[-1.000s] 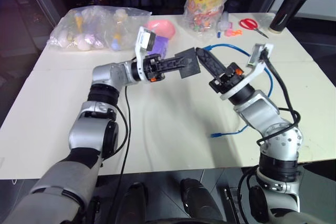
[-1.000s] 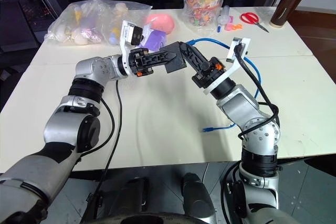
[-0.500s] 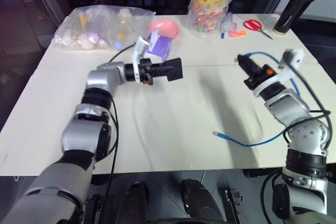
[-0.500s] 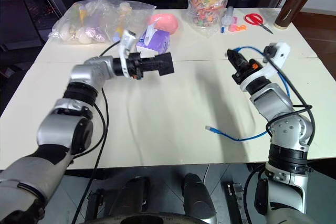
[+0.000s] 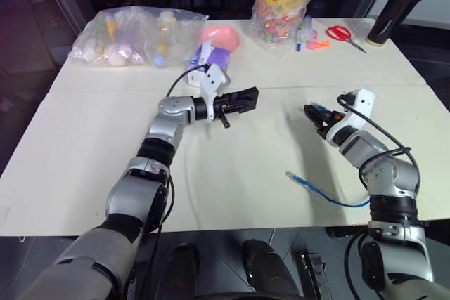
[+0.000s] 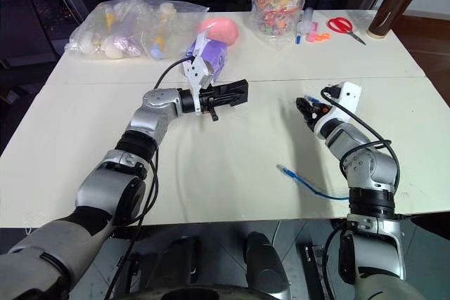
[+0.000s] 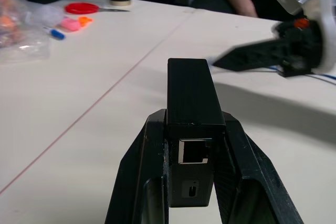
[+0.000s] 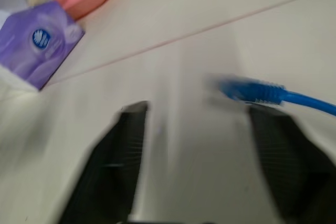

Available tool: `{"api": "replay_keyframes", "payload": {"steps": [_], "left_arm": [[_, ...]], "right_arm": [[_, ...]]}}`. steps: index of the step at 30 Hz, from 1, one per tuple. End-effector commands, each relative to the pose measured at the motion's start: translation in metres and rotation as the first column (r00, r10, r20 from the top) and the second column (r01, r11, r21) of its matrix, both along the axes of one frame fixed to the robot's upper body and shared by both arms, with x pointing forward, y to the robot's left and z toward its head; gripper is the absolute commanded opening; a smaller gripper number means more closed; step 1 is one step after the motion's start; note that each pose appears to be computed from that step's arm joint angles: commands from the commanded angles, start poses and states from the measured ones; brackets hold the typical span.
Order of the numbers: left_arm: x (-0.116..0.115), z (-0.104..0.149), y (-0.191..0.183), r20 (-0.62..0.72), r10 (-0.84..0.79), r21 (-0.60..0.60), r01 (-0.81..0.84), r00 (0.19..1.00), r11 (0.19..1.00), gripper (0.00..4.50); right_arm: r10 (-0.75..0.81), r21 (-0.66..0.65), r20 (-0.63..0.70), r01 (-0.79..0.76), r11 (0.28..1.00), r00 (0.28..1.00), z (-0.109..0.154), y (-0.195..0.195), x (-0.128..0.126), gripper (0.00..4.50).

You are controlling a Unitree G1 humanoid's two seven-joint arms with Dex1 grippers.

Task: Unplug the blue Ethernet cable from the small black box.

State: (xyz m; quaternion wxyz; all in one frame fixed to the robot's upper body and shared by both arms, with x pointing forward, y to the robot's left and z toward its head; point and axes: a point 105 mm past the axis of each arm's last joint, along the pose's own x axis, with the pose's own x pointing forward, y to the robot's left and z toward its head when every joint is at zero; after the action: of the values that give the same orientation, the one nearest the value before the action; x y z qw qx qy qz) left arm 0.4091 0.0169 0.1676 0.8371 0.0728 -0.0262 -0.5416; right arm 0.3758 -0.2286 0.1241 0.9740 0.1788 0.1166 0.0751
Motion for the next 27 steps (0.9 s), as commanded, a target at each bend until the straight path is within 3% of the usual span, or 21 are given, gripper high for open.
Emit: {"api": "replay_keyframes", "payload": {"steps": [1, 6, 10, 15, 23, 27], "left_arm": [[0.0, 0.007, -0.005, 0.056, 0.001, -0.001, -0.001, 0.998, 1.0, 0.51], [0.001, -0.005, -0.011, 0.065, 0.032, 0.019, -0.033, 0.997, 0.999, 0.51], [-0.004, -0.03, -0.026, 0.065, 0.032, 0.073, -0.037, 0.997, 0.997, 0.51], [-0.003, -0.042, -0.029, 0.051, 0.06, 0.095, -0.064, 0.997, 0.993, 0.51], [-0.006, -0.044, -0.024, 0.005, 0.016, 0.103, -0.016, 1.0, 0.995, 4.12], [-0.008, -0.02, 0.001, -0.031, -0.035, 0.025, 0.036, 0.999, 0.999, 4.12]], "right_arm": [[0.085, -0.035, 0.02, -0.085, 0.996, 0.996, 0.011, 0.014, -0.017, 4.47], [0.239, -0.122, 0.018, -0.235, 0.964, 0.971, 0.015, 0.043, -0.045, 4.47], [0.261, -0.076, 0.144, -0.252, 0.965, 0.955, 0.039, 0.054, -0.054, 4.47], [0.246, -0.06, 0.166, -0.239, 0.969, 0.955, 0.044, 0.051, -0.057, 4.47], [0.182, -0.056, 0.171, -0.175, 0.983, 0.968, 0.043, 0.033, -0.057, 4.5], [0.167, -0.071, 0.167, -0.157, 0.985, 0.972, 0.04, 0.027, -0.063, 4.5]]}}
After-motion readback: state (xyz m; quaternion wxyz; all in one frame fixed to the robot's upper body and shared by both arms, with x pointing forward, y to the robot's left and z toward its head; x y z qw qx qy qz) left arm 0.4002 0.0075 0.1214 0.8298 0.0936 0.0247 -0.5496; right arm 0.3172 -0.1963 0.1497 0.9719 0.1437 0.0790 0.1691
